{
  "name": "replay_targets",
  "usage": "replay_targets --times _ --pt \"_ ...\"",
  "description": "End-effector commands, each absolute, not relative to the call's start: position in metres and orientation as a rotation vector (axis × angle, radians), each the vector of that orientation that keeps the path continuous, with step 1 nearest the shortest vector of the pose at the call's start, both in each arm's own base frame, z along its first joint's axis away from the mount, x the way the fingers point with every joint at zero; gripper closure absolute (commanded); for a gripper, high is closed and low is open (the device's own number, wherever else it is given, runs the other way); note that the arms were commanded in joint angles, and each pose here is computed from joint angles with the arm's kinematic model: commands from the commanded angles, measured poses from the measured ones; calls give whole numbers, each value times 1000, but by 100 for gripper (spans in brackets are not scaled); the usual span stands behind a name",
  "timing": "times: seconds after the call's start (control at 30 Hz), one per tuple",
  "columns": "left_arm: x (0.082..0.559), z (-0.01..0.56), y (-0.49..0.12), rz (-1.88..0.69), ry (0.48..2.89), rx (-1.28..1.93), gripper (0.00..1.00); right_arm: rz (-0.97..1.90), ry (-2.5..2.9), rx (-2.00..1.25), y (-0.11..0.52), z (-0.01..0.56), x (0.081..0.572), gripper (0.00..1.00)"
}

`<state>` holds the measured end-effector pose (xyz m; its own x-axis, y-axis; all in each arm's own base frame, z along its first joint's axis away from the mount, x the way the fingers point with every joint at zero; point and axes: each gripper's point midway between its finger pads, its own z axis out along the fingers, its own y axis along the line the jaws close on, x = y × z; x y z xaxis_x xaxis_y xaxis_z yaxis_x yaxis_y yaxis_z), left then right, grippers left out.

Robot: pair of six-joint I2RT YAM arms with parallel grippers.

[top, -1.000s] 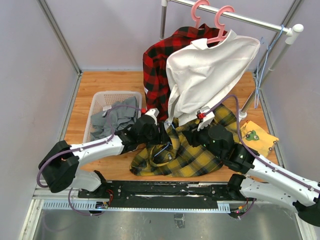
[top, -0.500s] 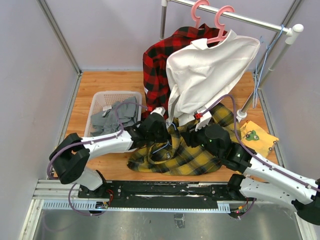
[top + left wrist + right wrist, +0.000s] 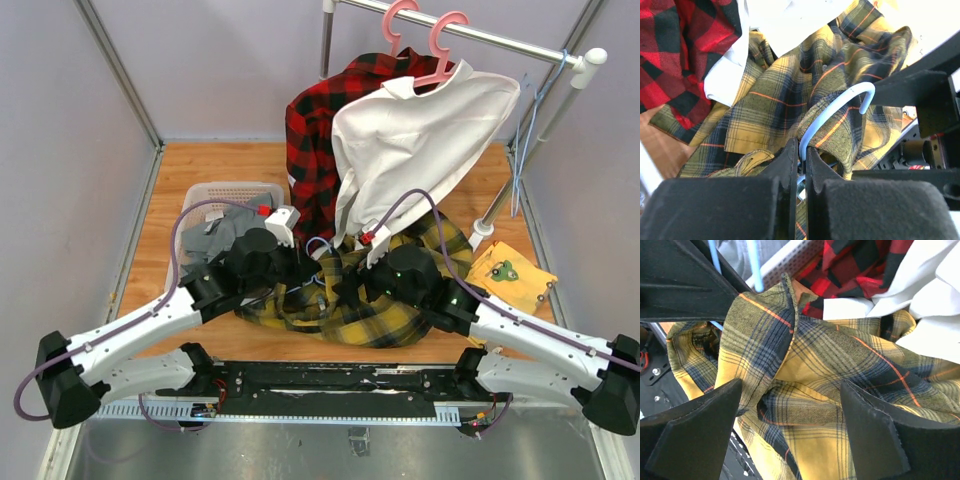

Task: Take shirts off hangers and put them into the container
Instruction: Remove the shirt from the hanger.

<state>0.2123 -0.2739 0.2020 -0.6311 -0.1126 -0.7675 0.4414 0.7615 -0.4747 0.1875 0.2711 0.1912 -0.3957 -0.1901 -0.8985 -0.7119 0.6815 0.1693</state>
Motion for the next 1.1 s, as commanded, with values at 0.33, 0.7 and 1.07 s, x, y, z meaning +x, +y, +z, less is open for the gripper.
replay_targets --times 0.33,0.7,1.07 --pt "188 206 -265 -821 2133 430 99 912 1795 -734 318 216 183 10" --pt "193 217 -250 -766 2097 364 99 757 1917 -851 308 191 186 61" --pt "188 219 -242 -755 2082 392 92 468 1917 -542 250 194 222 99"
